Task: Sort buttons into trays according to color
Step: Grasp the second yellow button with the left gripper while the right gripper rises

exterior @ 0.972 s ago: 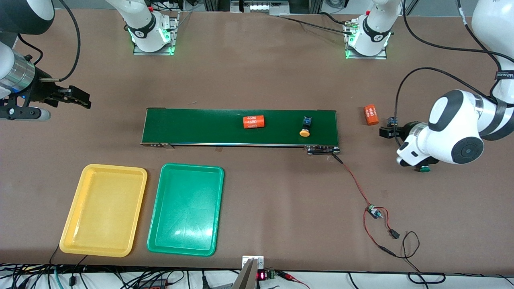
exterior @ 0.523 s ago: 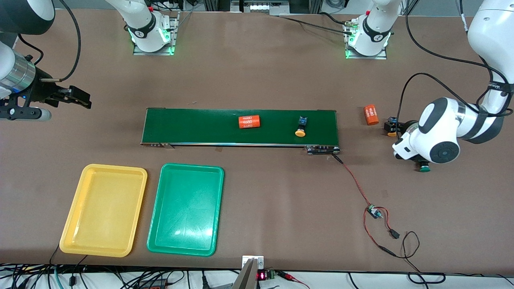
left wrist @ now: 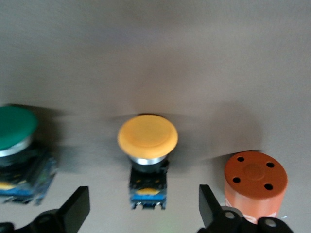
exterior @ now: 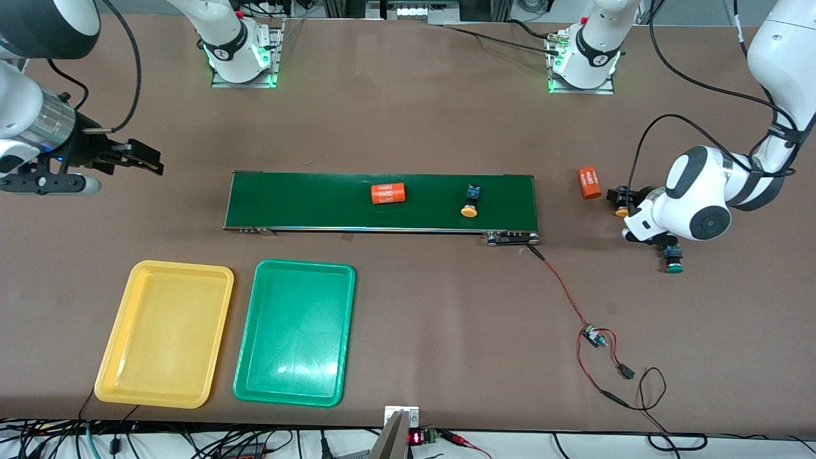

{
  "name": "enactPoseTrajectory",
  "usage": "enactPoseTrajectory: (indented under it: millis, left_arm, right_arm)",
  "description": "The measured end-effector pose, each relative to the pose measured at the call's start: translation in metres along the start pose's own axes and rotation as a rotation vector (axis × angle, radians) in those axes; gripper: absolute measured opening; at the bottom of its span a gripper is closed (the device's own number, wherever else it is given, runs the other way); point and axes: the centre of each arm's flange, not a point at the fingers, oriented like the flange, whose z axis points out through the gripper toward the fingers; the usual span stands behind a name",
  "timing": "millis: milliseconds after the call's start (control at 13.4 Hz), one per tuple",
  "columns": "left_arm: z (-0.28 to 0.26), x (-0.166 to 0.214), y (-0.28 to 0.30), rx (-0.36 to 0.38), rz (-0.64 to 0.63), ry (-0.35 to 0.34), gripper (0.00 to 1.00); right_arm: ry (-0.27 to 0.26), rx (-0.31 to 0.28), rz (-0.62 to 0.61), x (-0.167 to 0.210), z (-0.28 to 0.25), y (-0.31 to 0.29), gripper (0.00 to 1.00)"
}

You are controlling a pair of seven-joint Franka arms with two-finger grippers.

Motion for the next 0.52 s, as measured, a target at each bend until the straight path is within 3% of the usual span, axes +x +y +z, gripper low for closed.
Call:
enactPoseTrajectory:
  millis: [75, 449, 523]
  left_arm:
    - [0.006, -0.001, 0.002, -0.005, 0.005, 0.002, 0.95]
    - [0.009, -0.003, 0.005, -0.006, 0.010, 0.008, 0.38]
    - [0.007, -0.003, 0.005, -0.004, 0.009, 0.012, 0.33]
  right_arm:
    - [0.006, 0.001, 0.004, 0.001, 0.003, -0.004, 1.00]
    - [0.062, 0.009, 0.028, -0.009, 0.059, -0.052, 1.00]
    - [0.067, 0.009, 0.047, -0.017, 0.067, -0.068, 1.00]
